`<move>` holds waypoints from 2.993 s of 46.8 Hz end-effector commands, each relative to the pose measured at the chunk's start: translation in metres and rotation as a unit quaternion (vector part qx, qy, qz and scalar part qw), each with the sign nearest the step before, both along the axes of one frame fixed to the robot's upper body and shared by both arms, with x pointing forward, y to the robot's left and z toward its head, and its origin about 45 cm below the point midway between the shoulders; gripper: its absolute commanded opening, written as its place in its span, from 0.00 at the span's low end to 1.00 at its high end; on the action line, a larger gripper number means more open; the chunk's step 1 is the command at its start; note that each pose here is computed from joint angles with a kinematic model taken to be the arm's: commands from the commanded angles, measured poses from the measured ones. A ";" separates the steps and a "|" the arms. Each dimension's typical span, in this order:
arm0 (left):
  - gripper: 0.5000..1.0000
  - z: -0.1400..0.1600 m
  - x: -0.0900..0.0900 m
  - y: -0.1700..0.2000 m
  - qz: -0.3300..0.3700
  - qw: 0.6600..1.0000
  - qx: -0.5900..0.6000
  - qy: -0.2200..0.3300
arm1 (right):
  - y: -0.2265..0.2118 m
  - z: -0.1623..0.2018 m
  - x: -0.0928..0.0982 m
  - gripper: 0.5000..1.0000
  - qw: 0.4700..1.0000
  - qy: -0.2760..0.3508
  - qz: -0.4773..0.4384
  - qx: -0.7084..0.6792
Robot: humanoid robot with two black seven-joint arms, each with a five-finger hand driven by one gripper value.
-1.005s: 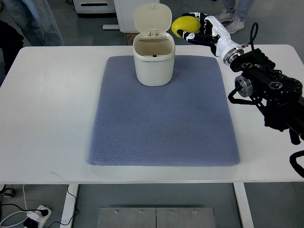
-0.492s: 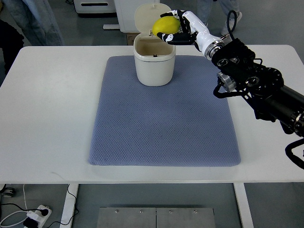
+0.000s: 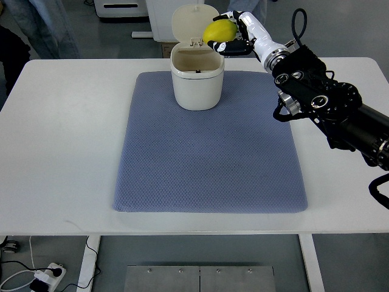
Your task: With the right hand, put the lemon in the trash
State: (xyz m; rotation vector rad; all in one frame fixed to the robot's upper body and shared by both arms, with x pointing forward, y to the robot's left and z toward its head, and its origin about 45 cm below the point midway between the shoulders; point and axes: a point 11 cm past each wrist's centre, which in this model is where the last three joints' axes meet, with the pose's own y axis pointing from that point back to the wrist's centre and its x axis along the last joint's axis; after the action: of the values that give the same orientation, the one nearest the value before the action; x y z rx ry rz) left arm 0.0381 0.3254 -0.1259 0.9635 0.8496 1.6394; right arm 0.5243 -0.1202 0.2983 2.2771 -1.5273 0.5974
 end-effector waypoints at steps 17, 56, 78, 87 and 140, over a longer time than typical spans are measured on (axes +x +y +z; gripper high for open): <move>1.00 0.000 0.000 0.000 0.000 1.000 0.000 0.000 | 0.010 -0.010 -0.007 0.00 0.999 0.002 0.026 -0.029; 1.00 0.000 0.000 0.000 0.000 1.000 0.000 0.000 | 0.018 -0.011 -0.012 0.82 0.999 0.008 0.036 -0.014; 1.00 0.000 0.000 0.000 0.000 1.000 0.000 0.000 | 0.019 -0.008 -0.011 0.98 0.999 0.012 0.033 0.002; 1.00 0.000 0.000 0.000 0.000 1.000 0.000 0.000 | 0.030 -0.012 -0.019 1.00 0.998 0.024 0.048 0.025; 1.00 0.000 0.000 0.000 0.000 1.000 0.000 0.000 | -0.080 -0.012 -0.025 1.00 0.931 0.120 -0.044 0.342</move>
State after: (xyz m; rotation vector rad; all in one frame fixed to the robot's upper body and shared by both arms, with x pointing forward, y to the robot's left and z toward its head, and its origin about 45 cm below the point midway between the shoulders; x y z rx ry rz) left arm 0.0381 0.3254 -0.1259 0.9633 0.8492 1.6394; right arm 0.5001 -0.1916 0.2865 2.5962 -1.8476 -0.2240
